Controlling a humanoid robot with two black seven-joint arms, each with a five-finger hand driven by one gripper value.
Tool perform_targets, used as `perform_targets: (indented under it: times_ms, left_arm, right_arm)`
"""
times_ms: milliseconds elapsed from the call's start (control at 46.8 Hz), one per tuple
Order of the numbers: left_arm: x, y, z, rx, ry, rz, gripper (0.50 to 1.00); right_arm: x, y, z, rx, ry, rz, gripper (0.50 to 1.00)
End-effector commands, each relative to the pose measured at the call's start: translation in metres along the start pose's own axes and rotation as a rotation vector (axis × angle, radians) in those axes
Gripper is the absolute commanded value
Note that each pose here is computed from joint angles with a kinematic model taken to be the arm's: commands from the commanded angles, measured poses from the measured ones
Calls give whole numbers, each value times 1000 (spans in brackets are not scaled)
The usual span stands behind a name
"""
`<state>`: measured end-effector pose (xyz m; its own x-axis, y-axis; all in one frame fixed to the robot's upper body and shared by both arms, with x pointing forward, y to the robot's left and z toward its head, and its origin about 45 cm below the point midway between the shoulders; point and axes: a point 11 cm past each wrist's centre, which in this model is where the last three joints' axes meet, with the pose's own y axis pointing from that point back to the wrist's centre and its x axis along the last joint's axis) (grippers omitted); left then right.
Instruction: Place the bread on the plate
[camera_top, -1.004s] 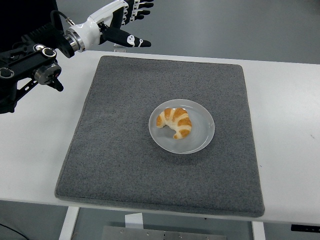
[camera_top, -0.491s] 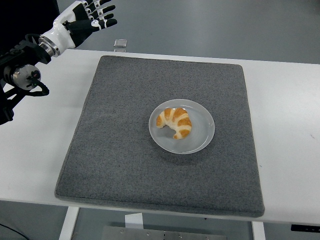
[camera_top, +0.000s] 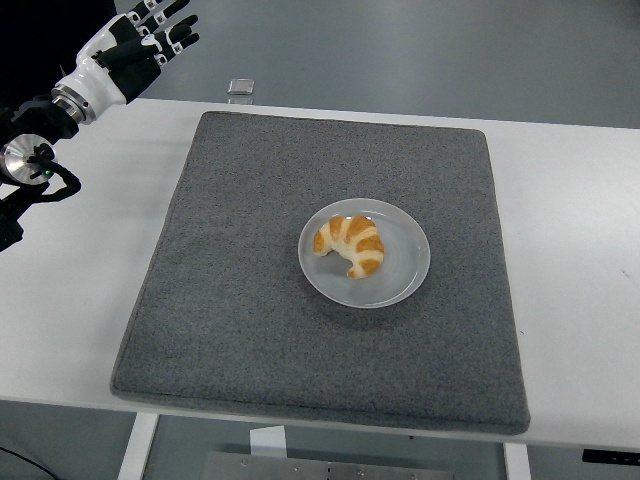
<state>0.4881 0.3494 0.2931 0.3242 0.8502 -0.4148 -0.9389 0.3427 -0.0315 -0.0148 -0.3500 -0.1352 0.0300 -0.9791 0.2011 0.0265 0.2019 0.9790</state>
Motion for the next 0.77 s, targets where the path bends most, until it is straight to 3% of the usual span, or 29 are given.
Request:
perform_targets:
  times_ms: [0,342,748]
  left_arm:
    - [8,2,-5,38,57,35,999]
    - [10,0,4,21,154,48,999]
    - [-1,-7,-18,52,233,42,999]
  right_arm:
    - [0,0,0,0,-1,0,952]
    - [-2,0,0,0,-3,-7,952]
    - [-4,0,2,-4,-9,-13,952]
